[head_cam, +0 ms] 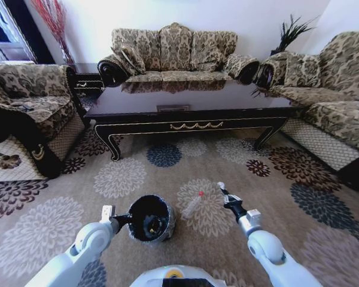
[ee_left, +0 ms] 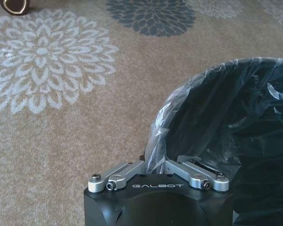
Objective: Move to the front of the table and pick up the trash from the floor, then place it into the trash bin.
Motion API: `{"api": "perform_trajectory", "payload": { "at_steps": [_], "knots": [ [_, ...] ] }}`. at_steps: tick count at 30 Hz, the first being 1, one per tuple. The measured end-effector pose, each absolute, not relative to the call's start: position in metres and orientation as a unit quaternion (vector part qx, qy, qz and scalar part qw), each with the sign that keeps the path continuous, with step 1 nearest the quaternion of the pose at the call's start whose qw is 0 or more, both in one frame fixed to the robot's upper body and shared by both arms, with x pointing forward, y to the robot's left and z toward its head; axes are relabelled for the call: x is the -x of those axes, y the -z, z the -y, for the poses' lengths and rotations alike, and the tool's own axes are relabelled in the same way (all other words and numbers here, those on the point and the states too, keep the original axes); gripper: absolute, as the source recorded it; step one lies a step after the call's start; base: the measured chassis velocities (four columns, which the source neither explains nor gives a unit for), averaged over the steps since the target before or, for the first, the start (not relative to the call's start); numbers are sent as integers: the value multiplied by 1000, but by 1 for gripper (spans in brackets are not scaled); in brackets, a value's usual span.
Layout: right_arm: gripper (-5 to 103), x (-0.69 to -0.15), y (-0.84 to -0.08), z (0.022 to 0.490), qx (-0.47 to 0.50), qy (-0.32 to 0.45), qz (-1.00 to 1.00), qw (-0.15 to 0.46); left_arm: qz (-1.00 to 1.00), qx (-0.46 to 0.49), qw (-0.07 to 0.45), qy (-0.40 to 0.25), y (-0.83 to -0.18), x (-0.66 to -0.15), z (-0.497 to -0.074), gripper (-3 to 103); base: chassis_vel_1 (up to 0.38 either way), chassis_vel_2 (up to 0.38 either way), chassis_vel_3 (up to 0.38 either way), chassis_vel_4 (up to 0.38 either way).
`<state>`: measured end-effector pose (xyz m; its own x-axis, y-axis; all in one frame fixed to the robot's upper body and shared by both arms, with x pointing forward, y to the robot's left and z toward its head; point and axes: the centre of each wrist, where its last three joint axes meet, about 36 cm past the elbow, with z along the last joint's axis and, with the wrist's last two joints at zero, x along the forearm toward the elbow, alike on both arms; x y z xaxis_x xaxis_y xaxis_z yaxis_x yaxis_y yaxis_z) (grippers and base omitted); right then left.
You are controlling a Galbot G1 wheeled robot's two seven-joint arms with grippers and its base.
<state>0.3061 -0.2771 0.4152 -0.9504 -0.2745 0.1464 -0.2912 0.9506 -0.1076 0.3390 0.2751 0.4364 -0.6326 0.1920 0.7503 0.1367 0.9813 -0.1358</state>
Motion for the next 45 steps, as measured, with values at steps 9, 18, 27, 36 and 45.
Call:
{"api": "perform_trajectory", "payload": {
  "at_steps": [9,18,27,36,45],
  "knots": [
    [0,-266,-433,237,-221,-85,971,43,902,109,417,-17,-448,-354,-271,0,0,0,0,0],
    [0,-240,-436,216,-259,-83,961,49,899,140,414,-1,-454,-373,-249,0,0,0,0,0],
    [0,-222,-437,207,-284,-86,953,54,891,175,420,-5,-449,-388,-211,0,0,0,0,0],
    [-3,-212,-429,207,-295,-100,949,53,889,195,414,-1,-460,-400,-187,0,0,0,0,0],
    [28,-210,-421,202,-293,-98,949,60,885,207,417,5,-461,-393,-179,0,0,0,0,0]
  ]
}}
